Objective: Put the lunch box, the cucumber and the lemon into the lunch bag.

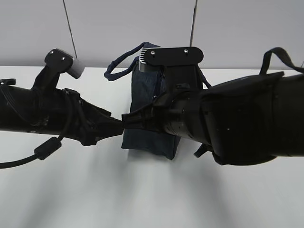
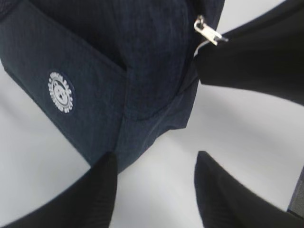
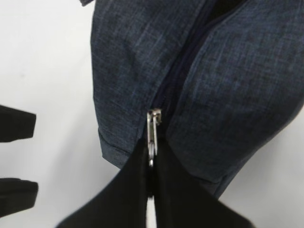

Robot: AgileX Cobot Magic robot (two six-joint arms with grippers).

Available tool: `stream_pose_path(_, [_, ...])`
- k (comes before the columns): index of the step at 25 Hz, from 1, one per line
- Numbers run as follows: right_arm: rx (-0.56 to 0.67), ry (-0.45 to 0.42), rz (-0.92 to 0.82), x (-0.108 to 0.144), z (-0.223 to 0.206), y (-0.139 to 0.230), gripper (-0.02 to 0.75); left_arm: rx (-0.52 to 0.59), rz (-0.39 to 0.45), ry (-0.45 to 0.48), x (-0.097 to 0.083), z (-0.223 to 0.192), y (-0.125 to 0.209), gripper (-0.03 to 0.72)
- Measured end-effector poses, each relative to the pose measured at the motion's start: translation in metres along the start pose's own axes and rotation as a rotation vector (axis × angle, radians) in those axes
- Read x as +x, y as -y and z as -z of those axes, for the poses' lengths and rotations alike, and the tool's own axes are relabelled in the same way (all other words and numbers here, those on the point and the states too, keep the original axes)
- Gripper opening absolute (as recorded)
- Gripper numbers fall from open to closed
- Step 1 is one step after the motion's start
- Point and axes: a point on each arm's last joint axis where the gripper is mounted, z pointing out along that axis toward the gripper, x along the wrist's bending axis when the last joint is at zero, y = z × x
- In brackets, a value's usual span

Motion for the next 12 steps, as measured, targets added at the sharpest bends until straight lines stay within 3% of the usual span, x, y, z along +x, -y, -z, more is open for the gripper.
stream_pose_path(4, [0.000, -0.002, 0.000, 0.000, 0.000, 0.000, 0.000, -0.016, -0.058, 0.035, 0.001, -0.010, 0.004, 0.450])
stream_pose_path(12, [-0.013, -0.012, -0.006, 0.000, 0.005, -0.004, 0.000, 0.005, -0.090, 0.079, 0.008, -0.031, 0.009, 0.461])
